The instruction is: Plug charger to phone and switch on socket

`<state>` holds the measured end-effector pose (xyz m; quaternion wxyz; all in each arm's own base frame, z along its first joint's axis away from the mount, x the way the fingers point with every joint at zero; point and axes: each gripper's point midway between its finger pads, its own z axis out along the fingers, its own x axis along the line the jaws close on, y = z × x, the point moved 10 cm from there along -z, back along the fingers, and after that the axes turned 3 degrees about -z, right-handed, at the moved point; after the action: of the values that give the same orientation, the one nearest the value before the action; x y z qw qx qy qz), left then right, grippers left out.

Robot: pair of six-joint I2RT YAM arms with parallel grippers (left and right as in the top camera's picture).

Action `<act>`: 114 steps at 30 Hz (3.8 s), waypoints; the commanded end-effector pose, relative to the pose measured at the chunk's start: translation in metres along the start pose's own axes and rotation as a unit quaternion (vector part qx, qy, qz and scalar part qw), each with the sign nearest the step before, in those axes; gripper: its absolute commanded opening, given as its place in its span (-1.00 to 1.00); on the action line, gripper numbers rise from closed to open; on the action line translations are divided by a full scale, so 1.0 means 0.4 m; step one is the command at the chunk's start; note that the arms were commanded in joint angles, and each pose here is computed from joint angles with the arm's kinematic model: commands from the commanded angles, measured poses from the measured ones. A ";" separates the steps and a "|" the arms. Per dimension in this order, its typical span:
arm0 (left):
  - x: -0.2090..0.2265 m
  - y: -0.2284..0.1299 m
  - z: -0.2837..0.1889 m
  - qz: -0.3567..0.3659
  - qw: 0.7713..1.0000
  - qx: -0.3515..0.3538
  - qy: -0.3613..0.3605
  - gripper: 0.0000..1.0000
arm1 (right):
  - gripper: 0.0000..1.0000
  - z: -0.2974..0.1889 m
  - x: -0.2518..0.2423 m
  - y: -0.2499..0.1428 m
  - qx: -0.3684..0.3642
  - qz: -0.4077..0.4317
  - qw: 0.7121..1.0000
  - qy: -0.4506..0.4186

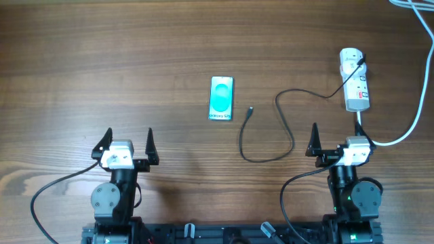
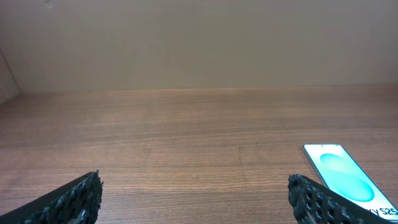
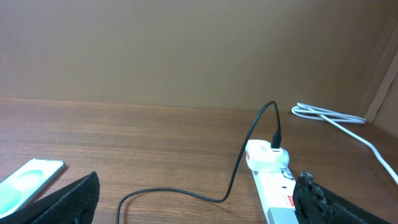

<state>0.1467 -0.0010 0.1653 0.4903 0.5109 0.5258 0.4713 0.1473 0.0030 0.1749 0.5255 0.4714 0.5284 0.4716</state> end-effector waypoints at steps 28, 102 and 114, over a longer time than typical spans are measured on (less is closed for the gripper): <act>-0.002 -0.003 -0.001 0.007 1.000 -0.001 -0.004 1.00 | 1.00 0.000 0.000 0.001 -0.003 -0.009 1.000 0.002; -0.107 0.410 0.137 -0.242 0.911 0.280 -0.182 1.00 | 0.99 0.000 0.000 0.001 -0.003 -0.009 1.000 0.002; -0.168 0.402 0.217 -0.262 0.870 0.332 -0.254 0.99 | 1.00 0.000 0.000 0.001 -0.003 -0.009 1.000 0.002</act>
<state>0.2468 -0.0541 0.3139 0.5196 0.5817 0.6247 -0.0385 0.1473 0.0029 0.1748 0.5255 0.4715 0.5285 0.4714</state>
